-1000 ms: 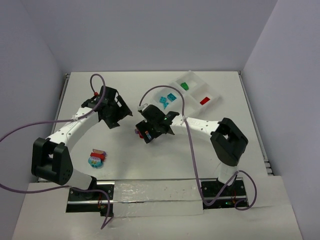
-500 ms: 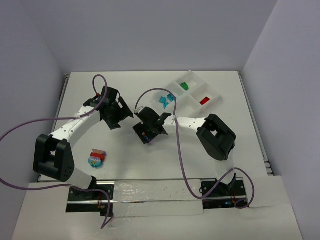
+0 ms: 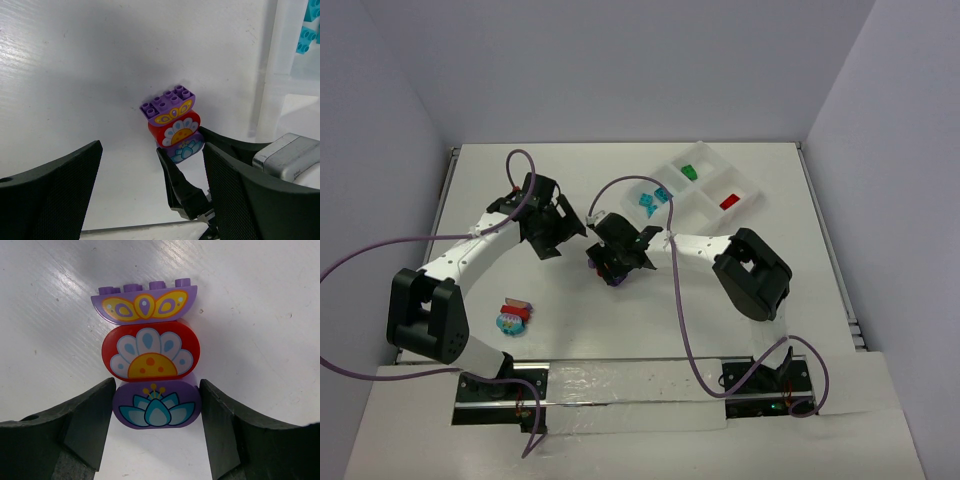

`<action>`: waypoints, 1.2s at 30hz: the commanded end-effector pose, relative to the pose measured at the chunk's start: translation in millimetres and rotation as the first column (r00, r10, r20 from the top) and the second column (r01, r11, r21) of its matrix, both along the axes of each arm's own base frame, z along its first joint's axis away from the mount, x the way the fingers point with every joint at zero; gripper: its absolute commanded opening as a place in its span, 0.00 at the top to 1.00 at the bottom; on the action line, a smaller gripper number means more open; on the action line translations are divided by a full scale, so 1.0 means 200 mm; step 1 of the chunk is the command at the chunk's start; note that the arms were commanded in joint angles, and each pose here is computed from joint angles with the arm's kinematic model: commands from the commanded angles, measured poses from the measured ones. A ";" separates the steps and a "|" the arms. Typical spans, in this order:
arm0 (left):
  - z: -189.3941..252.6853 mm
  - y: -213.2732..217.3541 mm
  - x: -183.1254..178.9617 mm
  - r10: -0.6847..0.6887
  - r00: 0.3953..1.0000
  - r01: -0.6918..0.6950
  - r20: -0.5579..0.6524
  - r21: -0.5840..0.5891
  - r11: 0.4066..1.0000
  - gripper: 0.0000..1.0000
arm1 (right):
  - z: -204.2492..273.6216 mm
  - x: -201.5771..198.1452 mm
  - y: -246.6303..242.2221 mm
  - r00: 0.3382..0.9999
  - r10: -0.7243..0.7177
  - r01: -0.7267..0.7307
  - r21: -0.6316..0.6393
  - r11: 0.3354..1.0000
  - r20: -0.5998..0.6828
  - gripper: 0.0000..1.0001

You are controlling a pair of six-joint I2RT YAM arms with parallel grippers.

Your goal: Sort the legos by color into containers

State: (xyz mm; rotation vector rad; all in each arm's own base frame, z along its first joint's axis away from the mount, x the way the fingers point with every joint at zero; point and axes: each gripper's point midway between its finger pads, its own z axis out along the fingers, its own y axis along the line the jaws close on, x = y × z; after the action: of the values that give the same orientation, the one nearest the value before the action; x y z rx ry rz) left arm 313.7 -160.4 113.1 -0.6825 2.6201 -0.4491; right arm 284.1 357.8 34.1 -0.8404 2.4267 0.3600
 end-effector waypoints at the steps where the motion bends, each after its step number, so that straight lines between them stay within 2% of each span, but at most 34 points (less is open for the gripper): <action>1: 0.07 -0.05 0.03 -0.048 0.998 0.050 0.046 -0.049 0.998 0.11 | 0.22 0.00 -0.01 0.998 -0.022 0.018 0.083 0.996 0.057 0.63; 6: 0.06 -0.19 -0.02 -0.171 0.983 0.181 0.066 -0.194 0.964 0.10 | 0.35 -0.03 -0.05 0.996 -0.025 0.014 0.122 0.992 0.090 0.63; 11: 0.06 -0.33 -0.05 -0.304 0.942 0.334 0.141 -0.316 0.888 0.10 | 0.43 -0.06 -0.08 0.994 -0.008 -0.008 0.149 0.989 0.106 0.63; 18: 0.14 -0.43 -0.08 -0.370 0.895 0.444 0.250 -0.412 0.796 0.10 | 0.51 -0.08 -0.08 0.992 0.024 -0.045 0.163 0.986 0.125 0.63; 20: 0.19 -0.47 -0.10 -0.404 0.863 0.504 0.305 -0.449 0.738 0.11 | 0.54 -0.08 -0.08 0.991 0.025 -0.048 0.173 0.984 0.133 0.63; 26: 0.19 -0.51 -0.18 -0.457 0.821 0.571 0.343 -0.503 0.649 0.16 | 0.61 -0.09 -0.05 0.988 0.042 -0.073 0.214 0.974 0.149 0.63; 29: 0.20 -0.52 -0.22 -0.480 0.793 0.609 0.375 -0.519 0.600 0.17 | 0.65 -0.13 -0.02 0.985 0.093 -0.127 0.253 0.959 0.142 0.63; 33: 0.22 -0.52 -0.24 -0.502 0.763 0.646 0.407 -0.503 0.574 0.16 | 0.69 -0.17 -0.01 0.980 0.157 -0.184 0.271 0.945 0.119 0.63; 36: 0.24 -0.52 -0.25 -0.511 0.745 0.667 0.429 -0.498 0.554 0.22 | 0.68 -0.17 -0.02 0.979 0.169 -0.192 0.254 0.948 0.111 0.63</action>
State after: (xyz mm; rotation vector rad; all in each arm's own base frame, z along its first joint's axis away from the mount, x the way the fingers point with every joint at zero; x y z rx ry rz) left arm 265.7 -258.4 136.0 -0.0157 2.4996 -1.4867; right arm 251.9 348.9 137.4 -0.8949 2.2498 0.6120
